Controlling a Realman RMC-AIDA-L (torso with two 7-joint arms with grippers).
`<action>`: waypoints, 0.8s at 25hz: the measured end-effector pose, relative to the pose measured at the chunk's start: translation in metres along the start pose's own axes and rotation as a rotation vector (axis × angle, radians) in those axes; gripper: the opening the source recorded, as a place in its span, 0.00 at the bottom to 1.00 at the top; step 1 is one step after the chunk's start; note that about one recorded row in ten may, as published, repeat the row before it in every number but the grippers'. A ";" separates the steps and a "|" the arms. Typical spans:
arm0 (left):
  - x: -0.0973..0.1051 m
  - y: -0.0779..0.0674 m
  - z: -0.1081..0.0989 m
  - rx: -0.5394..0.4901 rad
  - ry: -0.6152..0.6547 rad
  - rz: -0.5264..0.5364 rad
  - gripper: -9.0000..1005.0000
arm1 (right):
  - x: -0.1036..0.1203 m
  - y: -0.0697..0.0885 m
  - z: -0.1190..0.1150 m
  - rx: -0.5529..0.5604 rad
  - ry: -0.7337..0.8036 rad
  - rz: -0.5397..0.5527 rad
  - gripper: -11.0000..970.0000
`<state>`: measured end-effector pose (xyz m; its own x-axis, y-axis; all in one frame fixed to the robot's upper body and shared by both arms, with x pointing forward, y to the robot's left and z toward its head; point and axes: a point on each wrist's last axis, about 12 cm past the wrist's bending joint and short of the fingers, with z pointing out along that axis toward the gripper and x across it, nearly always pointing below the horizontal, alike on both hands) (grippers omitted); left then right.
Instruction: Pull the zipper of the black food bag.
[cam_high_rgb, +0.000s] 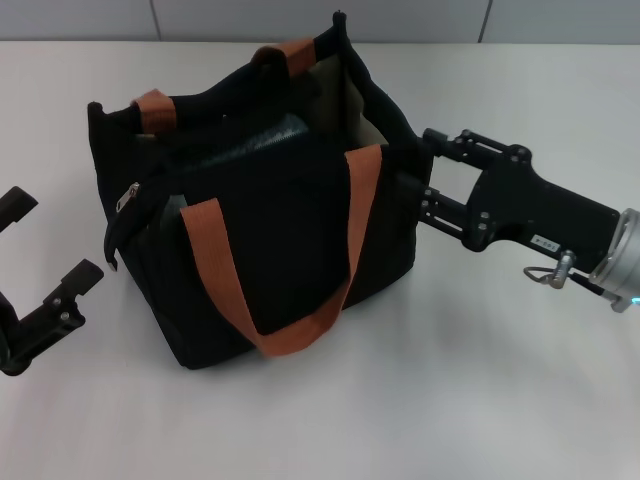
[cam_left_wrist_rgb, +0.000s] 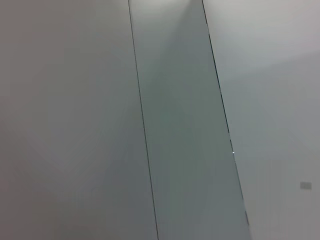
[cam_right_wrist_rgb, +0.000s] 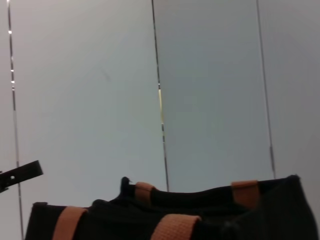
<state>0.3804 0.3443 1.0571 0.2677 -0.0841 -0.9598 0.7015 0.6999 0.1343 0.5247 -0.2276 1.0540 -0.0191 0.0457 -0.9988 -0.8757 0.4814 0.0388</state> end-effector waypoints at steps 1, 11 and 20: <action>0.000 0.000 0.000 0.000 0.000 0.000 0.82 | 0.000 0.000 0.002 -0.006 0.001 0.001 0.81; 0.000 0.001 0.002 -0.003 -0.004 0.010 0.81 | 0.003 -0.001 0.002 0.013 0.020 -0.026 0.40; 0.000 0.003 0.003 -0.013 -0.010 0.019 0.81 | 0.005 0.001 0.001 0.020 0.016 -0.030 0.14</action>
<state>0.3845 0.3445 1.0583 0.2874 -0.0778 -0.9546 0.6874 0.7109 0.1490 0.5236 -0.2261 1.0490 -0.0004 0.0170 -0.9999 -0.8662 0.4995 0.0089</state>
